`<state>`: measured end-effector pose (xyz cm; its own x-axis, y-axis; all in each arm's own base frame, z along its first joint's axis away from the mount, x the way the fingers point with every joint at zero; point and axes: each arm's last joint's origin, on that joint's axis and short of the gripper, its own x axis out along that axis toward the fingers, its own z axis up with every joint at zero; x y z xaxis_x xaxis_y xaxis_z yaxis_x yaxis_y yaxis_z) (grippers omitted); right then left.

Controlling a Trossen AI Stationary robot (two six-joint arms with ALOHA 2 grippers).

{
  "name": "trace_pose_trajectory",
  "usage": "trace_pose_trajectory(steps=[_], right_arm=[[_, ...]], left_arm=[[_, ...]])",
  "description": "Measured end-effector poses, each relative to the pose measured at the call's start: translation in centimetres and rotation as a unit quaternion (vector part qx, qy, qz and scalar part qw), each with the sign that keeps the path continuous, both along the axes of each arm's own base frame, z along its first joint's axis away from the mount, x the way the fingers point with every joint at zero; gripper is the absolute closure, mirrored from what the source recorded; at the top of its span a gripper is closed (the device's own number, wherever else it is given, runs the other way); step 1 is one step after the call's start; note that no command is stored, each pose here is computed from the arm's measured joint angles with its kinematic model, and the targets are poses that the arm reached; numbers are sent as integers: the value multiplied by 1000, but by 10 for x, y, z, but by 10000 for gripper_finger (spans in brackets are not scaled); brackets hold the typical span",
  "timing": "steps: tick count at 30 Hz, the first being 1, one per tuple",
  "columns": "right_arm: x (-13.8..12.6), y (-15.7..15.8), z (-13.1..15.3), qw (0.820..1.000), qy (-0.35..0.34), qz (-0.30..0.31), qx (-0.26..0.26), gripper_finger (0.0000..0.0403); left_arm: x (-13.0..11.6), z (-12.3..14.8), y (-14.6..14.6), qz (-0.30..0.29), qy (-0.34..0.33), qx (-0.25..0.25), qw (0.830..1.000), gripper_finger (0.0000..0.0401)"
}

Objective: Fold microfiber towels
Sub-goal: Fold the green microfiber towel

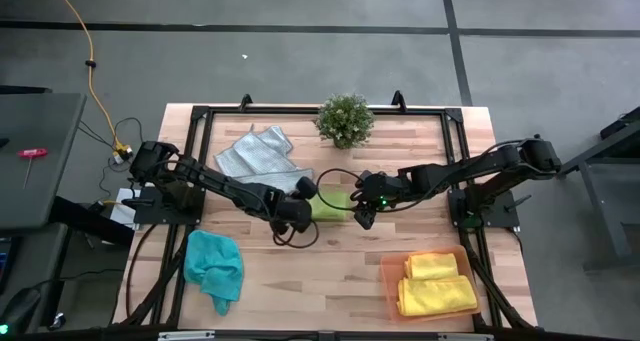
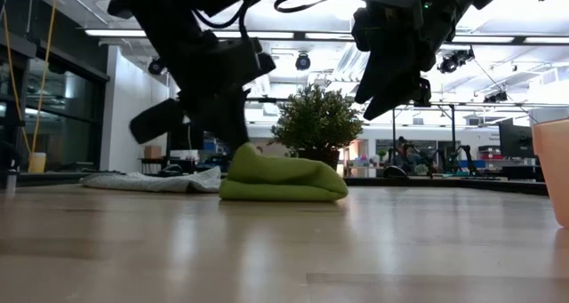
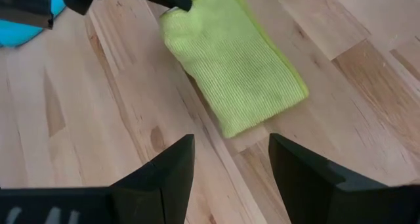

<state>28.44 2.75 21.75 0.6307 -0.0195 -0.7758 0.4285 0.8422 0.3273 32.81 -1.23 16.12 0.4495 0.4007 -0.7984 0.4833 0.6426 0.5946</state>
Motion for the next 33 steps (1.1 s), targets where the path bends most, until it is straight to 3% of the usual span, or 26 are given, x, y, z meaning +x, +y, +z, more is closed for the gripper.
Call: trace_pose_trajectory(steps=[11,17,23,27,33], right_arm=[[0,0,0,1000,0,-1,1,215],[0,0,0,1000,0,0,1,215],[0,0,0,1000,0,3,0,215],[1,0,-1,1000,-2,6,-2,215],[10,2,-8,999,-12,49,-12,215]], left_arm=[[-5,-4,7,34,14,-85,996,392],[-10,-5,11,68,35,-90,993,330],[-13,14,9,92,54,-138,985,266],[-16,34,11,105,20,-190,976,249],[-13,35,25,158,-119,-274,941,264]])
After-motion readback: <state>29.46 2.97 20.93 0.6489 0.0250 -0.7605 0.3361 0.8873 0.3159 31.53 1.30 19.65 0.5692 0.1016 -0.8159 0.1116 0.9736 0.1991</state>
